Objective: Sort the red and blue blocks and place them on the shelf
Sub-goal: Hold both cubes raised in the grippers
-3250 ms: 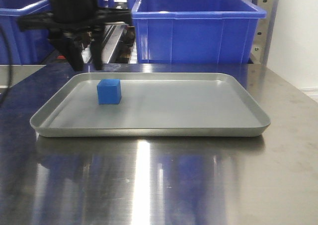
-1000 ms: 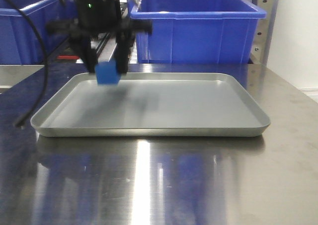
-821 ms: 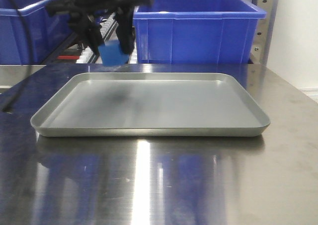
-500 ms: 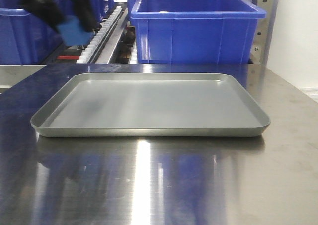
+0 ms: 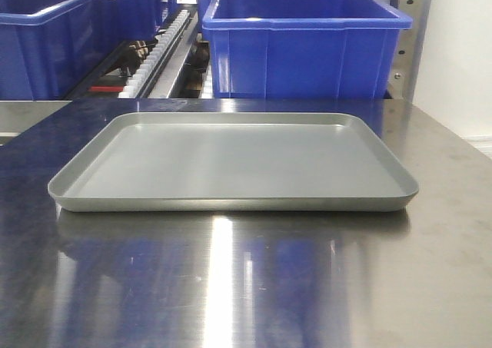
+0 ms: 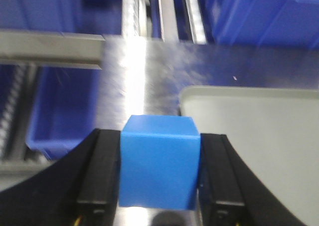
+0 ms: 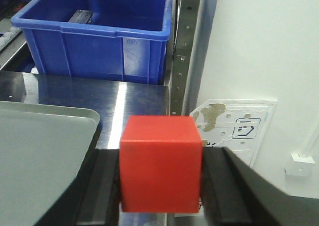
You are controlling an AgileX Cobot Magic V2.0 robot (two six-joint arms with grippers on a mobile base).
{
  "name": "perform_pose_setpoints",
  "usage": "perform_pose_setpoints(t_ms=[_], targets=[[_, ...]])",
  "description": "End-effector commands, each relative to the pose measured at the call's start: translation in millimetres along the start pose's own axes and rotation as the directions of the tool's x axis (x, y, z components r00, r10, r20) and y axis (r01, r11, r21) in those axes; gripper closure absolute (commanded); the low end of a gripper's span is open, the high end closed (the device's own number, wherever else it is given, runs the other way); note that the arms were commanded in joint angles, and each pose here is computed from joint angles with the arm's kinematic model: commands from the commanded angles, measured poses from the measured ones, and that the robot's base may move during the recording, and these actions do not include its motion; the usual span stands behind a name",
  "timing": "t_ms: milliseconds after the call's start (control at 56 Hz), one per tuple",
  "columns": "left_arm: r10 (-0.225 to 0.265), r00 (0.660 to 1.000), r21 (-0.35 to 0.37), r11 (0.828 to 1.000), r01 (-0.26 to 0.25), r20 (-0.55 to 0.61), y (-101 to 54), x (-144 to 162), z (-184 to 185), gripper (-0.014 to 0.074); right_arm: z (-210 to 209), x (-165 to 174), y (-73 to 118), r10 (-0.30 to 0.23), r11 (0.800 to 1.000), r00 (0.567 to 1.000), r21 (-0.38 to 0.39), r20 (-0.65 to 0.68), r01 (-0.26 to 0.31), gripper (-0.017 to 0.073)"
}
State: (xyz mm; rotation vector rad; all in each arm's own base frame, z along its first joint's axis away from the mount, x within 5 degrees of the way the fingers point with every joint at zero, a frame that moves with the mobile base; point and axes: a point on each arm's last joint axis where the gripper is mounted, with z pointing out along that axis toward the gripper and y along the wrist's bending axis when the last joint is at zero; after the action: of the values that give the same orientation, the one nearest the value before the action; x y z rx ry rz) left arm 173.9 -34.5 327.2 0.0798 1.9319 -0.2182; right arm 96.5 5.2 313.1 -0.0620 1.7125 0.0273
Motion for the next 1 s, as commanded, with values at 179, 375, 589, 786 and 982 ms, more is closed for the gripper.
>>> perform_pose_setpoints(t_ms=[179, 375, 589, 786, 982], targets=[[0.05, 0.96, -0.023, 0.999, -0.045, 0.277, 5.3, 14.1, -61.1, 0.0337, -2.5, -17.4, -1.1, -0.007, 1.0, 0.994, 0.011, 0.113, 0.006, 0.0176], [0.124, 0.948, -0.056, 0.992, -0.112, 0.294, 6.6, 18.8, -71.0, 0.0338, -2.5, -17.4, -1.1, -0.007, 1.0, 0.994, 0.011, 0.113, 0.006, 0.0176], [0.135, 0.944, -0.061, 0.991, -0.122, 0.301, 6.6, 18.1, -71.2, 0.0338, -2.5, -17.4, -1.1, -0.007, 1.0, 0.994, 0.011, 0.113, 0.006, 0.0176], [0.135, 0.944, -0.061, 0.991, -0.122, 0.301, 6.6, 18.1, -71.2, 0.0338, -2.5, -17.4, -1.1, -0.007, 1.0, 0.994, 0.011, 0.113, 0.006, 0.0176], [0.135, 0.944, -0.061, 0.991, -0.122, 0.301, 6.6, 18.1, -71.2, 0.0338, -2.5, -17.4, -1.1, -0.007, 1.0, 0.994, 0.011, 0.113, 0.006, 0.0176]])
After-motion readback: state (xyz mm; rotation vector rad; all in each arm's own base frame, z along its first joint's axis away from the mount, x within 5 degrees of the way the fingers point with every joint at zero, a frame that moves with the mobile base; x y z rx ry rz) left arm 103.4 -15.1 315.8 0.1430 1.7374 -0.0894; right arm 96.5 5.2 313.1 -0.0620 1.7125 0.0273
